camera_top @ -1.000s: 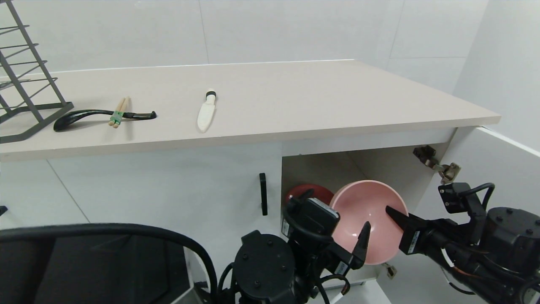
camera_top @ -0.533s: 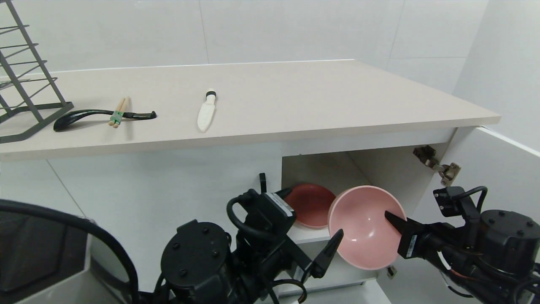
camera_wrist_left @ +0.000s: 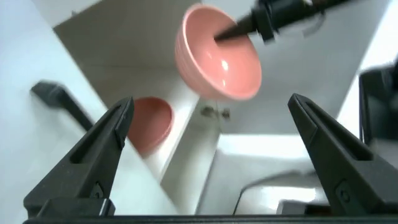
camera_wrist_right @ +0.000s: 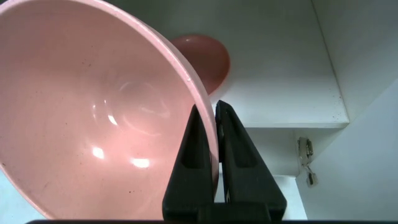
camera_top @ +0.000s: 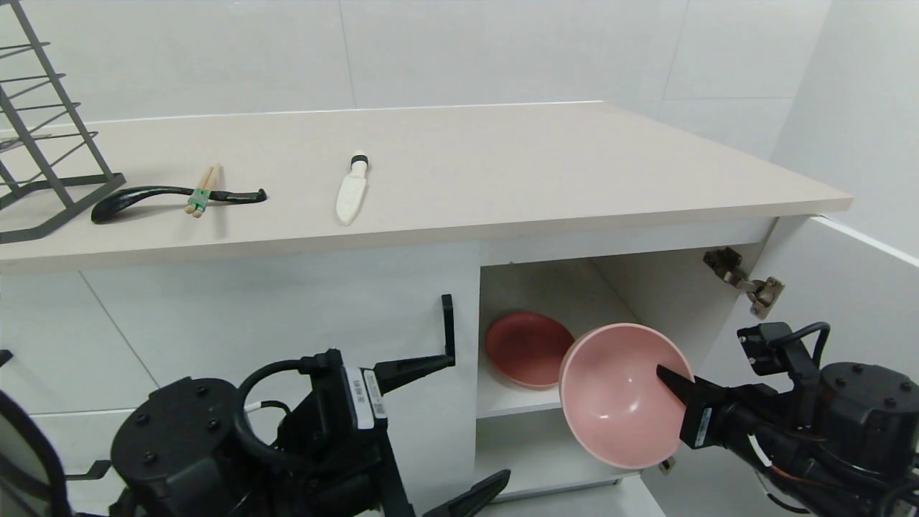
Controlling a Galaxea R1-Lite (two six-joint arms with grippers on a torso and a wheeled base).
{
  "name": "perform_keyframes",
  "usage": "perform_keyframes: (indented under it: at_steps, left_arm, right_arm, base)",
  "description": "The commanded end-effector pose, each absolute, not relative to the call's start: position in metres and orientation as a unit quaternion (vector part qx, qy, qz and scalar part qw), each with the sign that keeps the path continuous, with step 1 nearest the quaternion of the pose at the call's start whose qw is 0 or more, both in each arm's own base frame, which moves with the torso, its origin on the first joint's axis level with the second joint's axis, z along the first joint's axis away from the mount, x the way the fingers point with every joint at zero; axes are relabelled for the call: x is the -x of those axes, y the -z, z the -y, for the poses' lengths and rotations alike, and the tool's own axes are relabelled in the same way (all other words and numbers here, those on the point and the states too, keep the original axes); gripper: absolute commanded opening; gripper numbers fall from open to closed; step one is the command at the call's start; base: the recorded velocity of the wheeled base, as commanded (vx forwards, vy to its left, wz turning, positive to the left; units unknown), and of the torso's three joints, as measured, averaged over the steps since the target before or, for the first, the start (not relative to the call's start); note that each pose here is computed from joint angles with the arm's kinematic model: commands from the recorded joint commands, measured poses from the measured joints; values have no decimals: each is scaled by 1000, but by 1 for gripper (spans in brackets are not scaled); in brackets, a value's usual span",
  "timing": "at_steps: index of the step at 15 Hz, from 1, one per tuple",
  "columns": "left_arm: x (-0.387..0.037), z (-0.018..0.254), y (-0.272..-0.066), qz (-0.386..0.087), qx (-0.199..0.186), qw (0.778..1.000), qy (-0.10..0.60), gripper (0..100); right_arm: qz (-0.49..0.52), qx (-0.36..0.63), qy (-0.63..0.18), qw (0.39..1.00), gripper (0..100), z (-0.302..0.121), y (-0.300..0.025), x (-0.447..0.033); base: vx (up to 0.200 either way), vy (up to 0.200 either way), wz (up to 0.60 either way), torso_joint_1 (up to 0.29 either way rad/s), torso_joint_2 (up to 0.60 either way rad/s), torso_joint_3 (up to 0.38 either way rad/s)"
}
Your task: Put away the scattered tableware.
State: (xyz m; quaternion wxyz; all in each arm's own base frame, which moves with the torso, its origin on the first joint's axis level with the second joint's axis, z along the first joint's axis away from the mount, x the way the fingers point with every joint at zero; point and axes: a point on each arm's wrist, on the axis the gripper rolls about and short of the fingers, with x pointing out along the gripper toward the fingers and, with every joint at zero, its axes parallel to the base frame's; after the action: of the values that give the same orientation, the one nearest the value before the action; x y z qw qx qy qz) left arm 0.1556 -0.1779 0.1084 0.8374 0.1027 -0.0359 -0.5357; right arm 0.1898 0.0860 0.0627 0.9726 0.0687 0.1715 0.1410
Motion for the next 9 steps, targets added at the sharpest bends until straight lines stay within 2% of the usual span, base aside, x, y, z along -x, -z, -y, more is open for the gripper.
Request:
perform_keyframes:
  at_steps: [1,4,6,9]
  left_arm:
    - [-152,156,-103,21,-120,836,535,100]
    - [-153,151,-100,14,-126,842,525,100]
    - [-145,131,-93,-1,-158,847,508,100]
    - [-143,122,-108,41,-162,856,489,100]
  right_arm:
    - [-167,-70,-141,973,0,-86,-65,-189]
    - [-165,-76,-140,973,0,-85,-66,-189]
    - [-162,-79,-141,974,0,-85,-67,-188]
    - [-165,-80,-140,973,0,-85,-66,-189]
  base:
    - [0,0,0,0,0,0]
    - [0,0,0,0,0,0]
    - [0,0,0,0,0,0]
    - [0,0,0,0,0,0]
